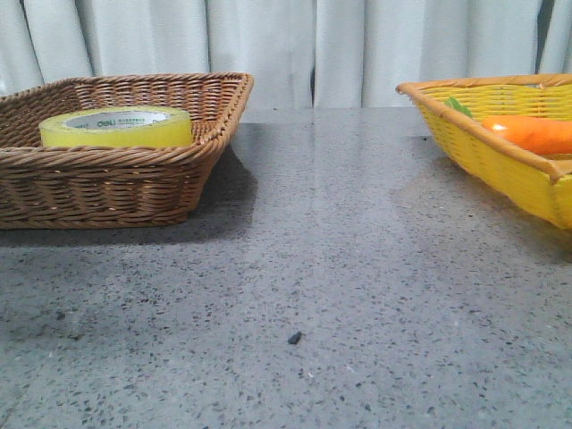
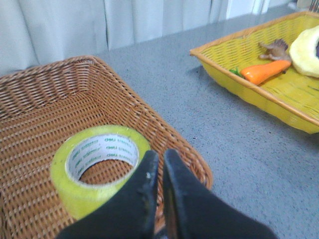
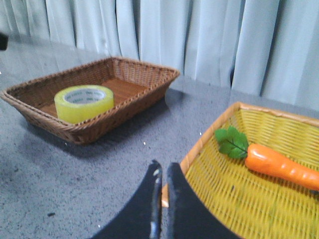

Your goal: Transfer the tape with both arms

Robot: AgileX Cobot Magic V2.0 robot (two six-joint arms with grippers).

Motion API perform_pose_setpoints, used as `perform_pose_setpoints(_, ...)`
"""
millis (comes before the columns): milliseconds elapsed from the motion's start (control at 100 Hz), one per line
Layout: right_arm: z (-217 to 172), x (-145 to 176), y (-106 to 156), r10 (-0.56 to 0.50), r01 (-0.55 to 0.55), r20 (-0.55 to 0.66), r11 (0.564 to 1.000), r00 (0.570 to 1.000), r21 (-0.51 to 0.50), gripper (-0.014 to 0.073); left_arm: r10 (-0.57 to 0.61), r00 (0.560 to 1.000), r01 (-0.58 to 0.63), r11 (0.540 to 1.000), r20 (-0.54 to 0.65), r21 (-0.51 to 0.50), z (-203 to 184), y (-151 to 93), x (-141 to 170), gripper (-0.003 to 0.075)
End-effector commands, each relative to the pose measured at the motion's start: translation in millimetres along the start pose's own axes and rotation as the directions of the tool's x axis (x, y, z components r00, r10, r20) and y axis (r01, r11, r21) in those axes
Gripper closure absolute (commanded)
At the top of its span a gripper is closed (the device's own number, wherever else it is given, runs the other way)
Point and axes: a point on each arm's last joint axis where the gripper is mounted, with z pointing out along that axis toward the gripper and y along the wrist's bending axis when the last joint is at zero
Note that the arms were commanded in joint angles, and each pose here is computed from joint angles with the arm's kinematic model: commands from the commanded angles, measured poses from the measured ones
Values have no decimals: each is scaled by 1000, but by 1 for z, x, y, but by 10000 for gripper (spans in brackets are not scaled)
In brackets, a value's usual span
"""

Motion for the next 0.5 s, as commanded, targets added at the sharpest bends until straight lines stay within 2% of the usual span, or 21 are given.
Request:
perform_pose_setpoints(0, -8, -6, 0, -24, 26, 164, 1000, 986, -6, 669, -13, 982, 11, 1000, 186, 10, -24, 0, 4, 741)
perform_pose_setpoints(220, -10, -2, 0, -105, 102, 233, 994, 967, 26, 669, -41, 965, 35, 999, 260, 26, -56, 3, 58, 741)
perform_pose_setpoints(490, -10, -4, 1, -112, 110, 261, 994, 959, 22, 669, -50, 936, 39, 998, 347, 39, -74, 4, 87, 741)
